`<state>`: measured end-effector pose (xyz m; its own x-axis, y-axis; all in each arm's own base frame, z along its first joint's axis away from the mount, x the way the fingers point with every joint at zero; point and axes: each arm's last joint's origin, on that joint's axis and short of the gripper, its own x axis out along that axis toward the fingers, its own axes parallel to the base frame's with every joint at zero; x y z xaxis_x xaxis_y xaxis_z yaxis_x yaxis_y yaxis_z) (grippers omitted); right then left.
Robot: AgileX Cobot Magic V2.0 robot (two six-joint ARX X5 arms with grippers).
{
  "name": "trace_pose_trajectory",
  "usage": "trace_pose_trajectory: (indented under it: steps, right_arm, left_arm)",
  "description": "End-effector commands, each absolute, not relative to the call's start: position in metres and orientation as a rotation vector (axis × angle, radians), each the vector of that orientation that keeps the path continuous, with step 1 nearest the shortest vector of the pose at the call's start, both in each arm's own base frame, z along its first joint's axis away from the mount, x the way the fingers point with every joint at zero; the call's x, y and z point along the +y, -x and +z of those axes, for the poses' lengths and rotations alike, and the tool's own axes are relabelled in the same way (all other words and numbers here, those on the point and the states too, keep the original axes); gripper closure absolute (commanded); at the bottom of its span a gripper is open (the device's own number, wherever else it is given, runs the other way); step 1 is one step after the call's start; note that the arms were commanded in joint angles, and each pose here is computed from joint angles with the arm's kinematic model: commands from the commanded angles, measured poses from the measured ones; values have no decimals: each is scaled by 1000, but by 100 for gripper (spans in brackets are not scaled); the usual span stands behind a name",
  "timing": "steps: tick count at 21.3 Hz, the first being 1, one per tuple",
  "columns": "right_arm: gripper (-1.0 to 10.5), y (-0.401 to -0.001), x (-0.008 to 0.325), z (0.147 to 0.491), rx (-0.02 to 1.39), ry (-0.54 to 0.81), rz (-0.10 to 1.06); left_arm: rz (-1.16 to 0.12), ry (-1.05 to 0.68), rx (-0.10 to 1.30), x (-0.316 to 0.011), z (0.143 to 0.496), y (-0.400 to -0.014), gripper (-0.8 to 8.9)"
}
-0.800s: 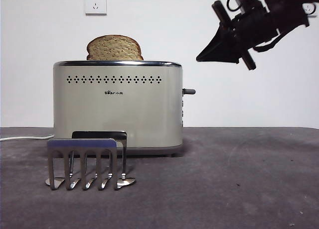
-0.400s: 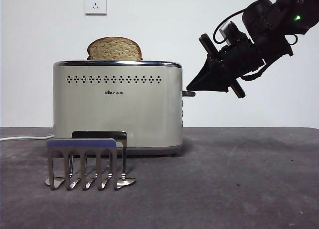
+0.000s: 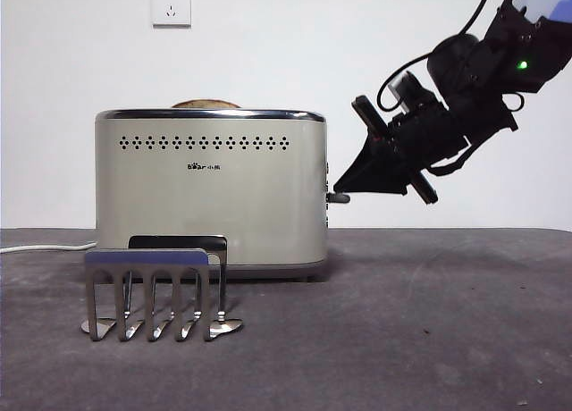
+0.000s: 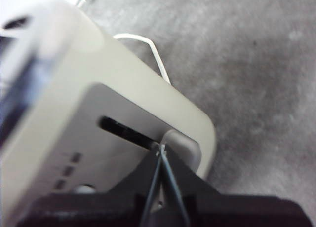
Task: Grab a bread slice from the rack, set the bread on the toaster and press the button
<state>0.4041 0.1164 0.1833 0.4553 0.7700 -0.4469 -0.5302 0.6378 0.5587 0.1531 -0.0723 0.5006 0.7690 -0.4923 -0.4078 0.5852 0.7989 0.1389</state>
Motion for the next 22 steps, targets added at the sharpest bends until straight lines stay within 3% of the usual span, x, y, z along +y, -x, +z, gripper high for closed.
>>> trace_pose_trajectory:
  steps: [1,15,17,22]
  right_arm:
    - [959,-402,117,154,842,-349,790]
    - [958,-404,117,157,818,-350,796]
    - [958,-402,116,178,762,-337,806]
    - [958,-377,109,267,539,-290,844]
  left_arm:
    - [-592,-257,372,-72,500,-152,463]
    - [-592,-259,384,-72,499,-152,464]
    - [-593,-259,387,-72,499,-152,468]
    - [-594,-261,404,-72,498,-151,468]
